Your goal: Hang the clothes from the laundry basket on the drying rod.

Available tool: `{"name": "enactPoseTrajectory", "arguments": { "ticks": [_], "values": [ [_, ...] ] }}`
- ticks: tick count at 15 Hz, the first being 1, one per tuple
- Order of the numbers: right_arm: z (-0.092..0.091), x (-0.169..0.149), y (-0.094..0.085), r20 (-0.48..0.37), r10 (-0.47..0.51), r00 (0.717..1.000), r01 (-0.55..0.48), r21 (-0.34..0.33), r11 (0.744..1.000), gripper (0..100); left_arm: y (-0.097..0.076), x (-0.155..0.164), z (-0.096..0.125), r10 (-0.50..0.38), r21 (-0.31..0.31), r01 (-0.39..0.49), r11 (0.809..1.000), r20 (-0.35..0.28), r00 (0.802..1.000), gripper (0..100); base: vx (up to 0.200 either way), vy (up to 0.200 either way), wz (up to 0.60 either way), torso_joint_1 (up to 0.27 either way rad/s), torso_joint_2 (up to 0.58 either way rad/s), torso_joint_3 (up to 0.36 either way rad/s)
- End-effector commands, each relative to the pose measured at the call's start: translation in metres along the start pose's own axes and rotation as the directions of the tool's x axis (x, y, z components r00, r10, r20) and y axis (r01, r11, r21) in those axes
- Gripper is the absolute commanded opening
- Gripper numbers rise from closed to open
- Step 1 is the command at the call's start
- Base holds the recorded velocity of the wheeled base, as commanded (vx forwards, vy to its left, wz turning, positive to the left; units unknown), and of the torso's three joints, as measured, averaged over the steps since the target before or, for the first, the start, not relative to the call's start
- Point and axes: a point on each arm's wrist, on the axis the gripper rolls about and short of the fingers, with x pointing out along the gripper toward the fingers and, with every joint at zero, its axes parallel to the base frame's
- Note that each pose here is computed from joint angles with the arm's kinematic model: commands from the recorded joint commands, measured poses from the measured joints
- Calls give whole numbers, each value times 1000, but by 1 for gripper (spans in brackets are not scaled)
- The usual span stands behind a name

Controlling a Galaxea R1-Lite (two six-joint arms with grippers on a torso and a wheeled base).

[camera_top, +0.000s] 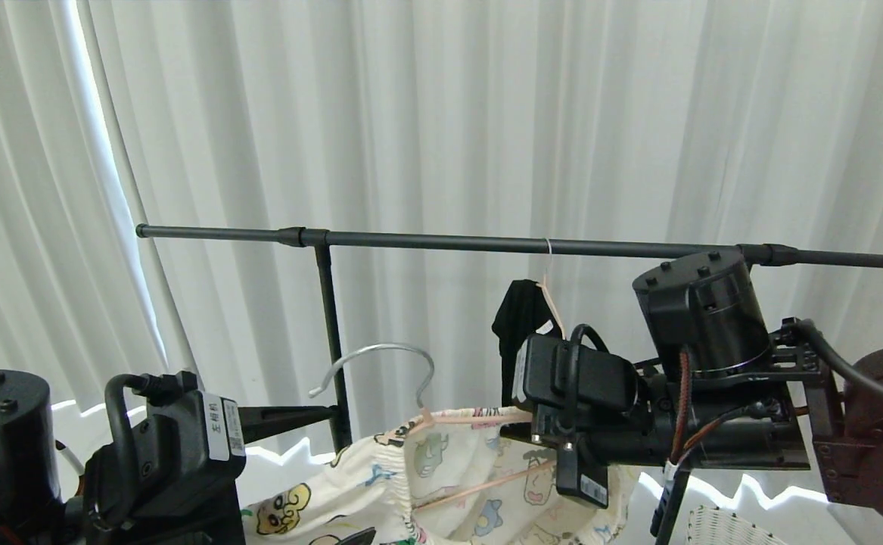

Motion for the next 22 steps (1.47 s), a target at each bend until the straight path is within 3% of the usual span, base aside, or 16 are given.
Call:
{"name": "enactPoseTrajectory", "arguments": {
  "ticks": [1, 5, 7, 10, 13, 16, 18, 22],
  "values": [
    [-13, -15, -16, -30, -74, 997, 73, -13, 997, 0, -1, -11, -3, 35, -5, -35, 999, 11, 999, 100, 0, 0, 0, 0, 0, 0],
    [-33, -36, -39, -76, -176, 981, 179, 39, 983, 0, -2, -31, -11, 127, -24, -127, 992, 20, 992, 100, 0, 0, 0, 0, 0, 0],
    [-35, -43, -45, -76, -204, 976, 208, 46, 977, 0, 0, -35, -24, 174, -60, -175, 983, -31, 984, 100, 0, 0, 0, 0, 0, 0],
    [-28, -53, -44, -43, -220, 974, 222, 39, 974, 0, 0, -40, -48, 228, -123, -244, 962, -130, 965, 100, 0, 0, 0, 0, 0, 0],
    [-13, -49, -34, 19, -197, 980, 196, 34, 980, 0, -1, -36, -57, 204, -150, -231, 961, -177, 963, 100, 0, 0, 0, 0, 0, 0],
    [3, -44, -23, 79, -168, 983, 167, 23, 986, 0, 2, -31, -60, 179, -191, -217, 957, -199, 964, 100, 0, 0, 0, 0, 0, 0],
    [4, -45, -23, 86, -171, 982, 170, 21, 985, 0, 5, -30, -62, 186, -242, -238, 941, -216, 959, 100, 0, 0, 0, 0, 0, 0],
    [5, -48, -23, 92, -177, 980, 176, 22, 984, 0, 7, -35, -64, 224, -256, -280, 925, -226, 948, 100, 0, 0, 0, 0, 0, 0]
  ]
}}
